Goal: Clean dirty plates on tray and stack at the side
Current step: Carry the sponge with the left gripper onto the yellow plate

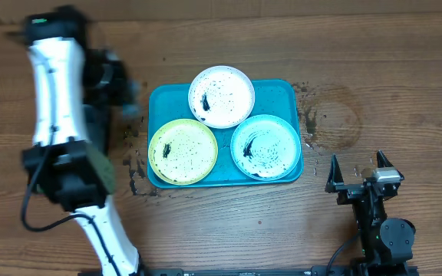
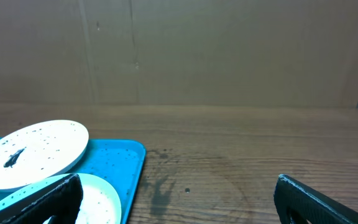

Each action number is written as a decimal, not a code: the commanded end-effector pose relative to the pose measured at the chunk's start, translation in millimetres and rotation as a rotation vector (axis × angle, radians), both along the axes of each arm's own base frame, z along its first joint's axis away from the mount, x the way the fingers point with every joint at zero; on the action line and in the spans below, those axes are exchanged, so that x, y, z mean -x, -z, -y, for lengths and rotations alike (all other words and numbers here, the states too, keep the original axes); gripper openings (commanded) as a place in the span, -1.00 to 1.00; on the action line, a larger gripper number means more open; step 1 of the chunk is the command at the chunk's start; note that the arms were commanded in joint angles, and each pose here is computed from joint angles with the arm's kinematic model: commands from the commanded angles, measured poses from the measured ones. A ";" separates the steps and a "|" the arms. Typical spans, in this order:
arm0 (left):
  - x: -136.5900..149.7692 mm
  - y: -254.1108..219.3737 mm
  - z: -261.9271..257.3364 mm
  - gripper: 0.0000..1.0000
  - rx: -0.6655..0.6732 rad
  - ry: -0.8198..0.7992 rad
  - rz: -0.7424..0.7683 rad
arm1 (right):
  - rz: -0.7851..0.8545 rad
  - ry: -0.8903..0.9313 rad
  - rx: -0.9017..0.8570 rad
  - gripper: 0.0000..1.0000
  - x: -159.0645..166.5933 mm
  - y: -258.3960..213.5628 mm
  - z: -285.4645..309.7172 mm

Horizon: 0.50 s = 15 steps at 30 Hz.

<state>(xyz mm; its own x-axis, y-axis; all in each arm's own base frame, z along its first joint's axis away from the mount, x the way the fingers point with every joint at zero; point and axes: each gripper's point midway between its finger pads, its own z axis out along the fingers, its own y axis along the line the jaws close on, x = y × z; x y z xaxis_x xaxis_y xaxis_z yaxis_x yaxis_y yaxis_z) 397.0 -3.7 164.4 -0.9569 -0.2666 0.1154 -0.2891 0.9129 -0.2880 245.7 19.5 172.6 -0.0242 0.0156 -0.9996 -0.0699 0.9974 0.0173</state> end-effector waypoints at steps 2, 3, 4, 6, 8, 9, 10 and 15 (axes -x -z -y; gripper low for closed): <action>22.3 25.6 81.7 -0.92 0.031 0.237 -0.049 | 0.000 -0.005 0.001 1.00 -0.1 2.7 -0.9; 24.4 34.3 94.1 -0.91 0.029 0.266 -0.051 | 0.000 -0.005 0.001 1.00 -0.1 2.7 -0.8; 26.4 42.9 105.3 -0.92 0.029 0.294 -0.052 | 0.000 -0.005 0.001 1.00 -0.1 2.7 -0.9; 36.5 69.7 131.6 -0.91 0.023 0.347 -0.067 | 0.000 -0.005 0.001 1.00 -0.1 2.6 -0.9; 41.9 85.4 141.5 -0.91 0.018 0.351 -0.077 | 0.000 -0.005 0.001 1.00 -0.1 2.7 -0.9; 43.4 91.2 143.7 -0.92 0.015 0.349 -0.080 | 0.000 -0.005 0.001 1.00 -0.1 2.6 -0.9; 45.0 96.6 144.2 -0.92 0.008 0.341 -0.086 | 0.000 -0.005 0.001 1.00 -0.1 2.6 -0.9; 55.1 112.9 122.2 -0.92 -0.100 0.277 -0.149 | 0.000 -0.005 0.001 1.00 -0.1 2.6 -0.9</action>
